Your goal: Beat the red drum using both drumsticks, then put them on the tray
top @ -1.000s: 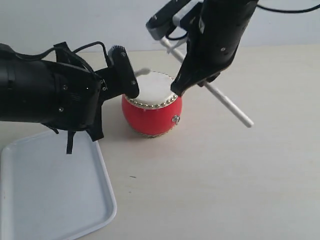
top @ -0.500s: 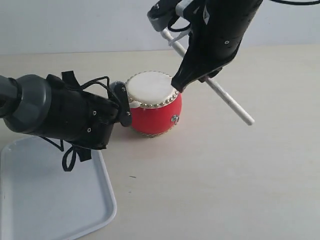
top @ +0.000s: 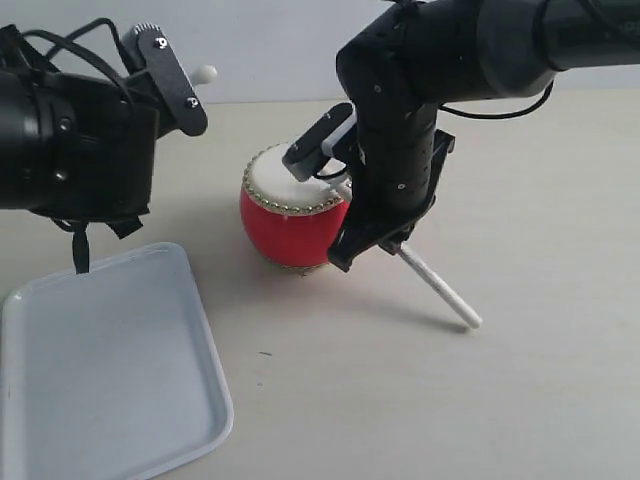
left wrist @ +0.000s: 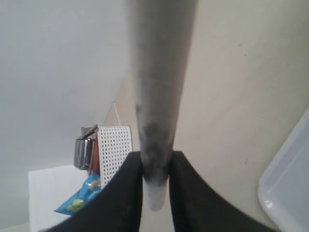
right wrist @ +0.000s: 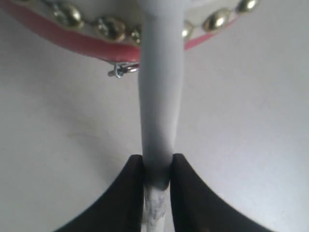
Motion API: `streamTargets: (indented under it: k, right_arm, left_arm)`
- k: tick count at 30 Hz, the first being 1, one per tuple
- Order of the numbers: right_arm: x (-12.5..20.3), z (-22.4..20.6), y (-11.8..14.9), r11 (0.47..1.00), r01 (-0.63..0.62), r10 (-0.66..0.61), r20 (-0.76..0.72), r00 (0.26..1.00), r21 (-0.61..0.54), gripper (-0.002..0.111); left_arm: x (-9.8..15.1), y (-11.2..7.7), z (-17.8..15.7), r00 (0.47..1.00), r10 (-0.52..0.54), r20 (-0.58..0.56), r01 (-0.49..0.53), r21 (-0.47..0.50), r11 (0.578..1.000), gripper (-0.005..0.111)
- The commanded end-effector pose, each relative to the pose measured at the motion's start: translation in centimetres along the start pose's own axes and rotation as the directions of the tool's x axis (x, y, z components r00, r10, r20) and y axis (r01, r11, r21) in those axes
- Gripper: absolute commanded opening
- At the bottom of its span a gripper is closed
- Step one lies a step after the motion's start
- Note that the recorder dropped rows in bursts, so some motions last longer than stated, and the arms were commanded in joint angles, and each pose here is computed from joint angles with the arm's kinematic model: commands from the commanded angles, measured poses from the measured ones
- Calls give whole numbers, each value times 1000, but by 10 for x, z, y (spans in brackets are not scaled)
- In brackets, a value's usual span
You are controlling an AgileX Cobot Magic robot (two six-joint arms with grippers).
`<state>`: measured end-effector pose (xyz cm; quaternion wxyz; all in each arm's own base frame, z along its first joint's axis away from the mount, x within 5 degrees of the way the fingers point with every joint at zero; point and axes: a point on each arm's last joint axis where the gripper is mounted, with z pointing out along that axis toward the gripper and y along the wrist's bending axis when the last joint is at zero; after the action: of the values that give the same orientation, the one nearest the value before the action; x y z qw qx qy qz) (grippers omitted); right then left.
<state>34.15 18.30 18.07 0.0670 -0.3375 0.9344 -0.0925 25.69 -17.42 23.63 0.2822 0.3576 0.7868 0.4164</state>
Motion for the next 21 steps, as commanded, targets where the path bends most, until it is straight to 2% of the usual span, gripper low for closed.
streamTargets:
  k: [1,3,6,9,11,14,16,19,21]
  right_arm:
    - [3,-41,0,998,-18,26,126,992,-68,0]
    - [4,-61,5,989,-7,38,202,979,-150,0]
    - [4,-86,18,948,35,68,310,948,-315,0]
    - [2,-103,30,887,133,64,403,913,-443,0]
    - [0,-111,37,839,179,85,449,889,-514,0]
    - [-4,-116,42,796,216,113,491,864,-565,0]
    - [-6,-119,43,786,215,140,505,852,-580,0]
    - [-9,-121,42,785,197,182,523,833,-588,0]
    - [-12,-123,42,778,182,222,534,816,-602,0]
  left_arm:
    - [11,21,-16,990,-138,-2,138,59,989,0]
    - [17,30,-25,978,-206,10,204,118,972,0]
    - [27,41,-36,937,-350,9,333,282,900,0]
    - [39,54,-44,874,-486,-25,439,467,767,0]
    - [48,66,-47,828,-557,-59,493,550,675,0]
    - [66,81,-48,782,-612,-116,543,607,580,0]
    - [77,85,-46,754,-636,-161,576,627,524,0]
    - [93,80,-35,733,-635,-244,611,646,457,0]
    - [104,68,-23,734,-604,-312,622,665,413,0]
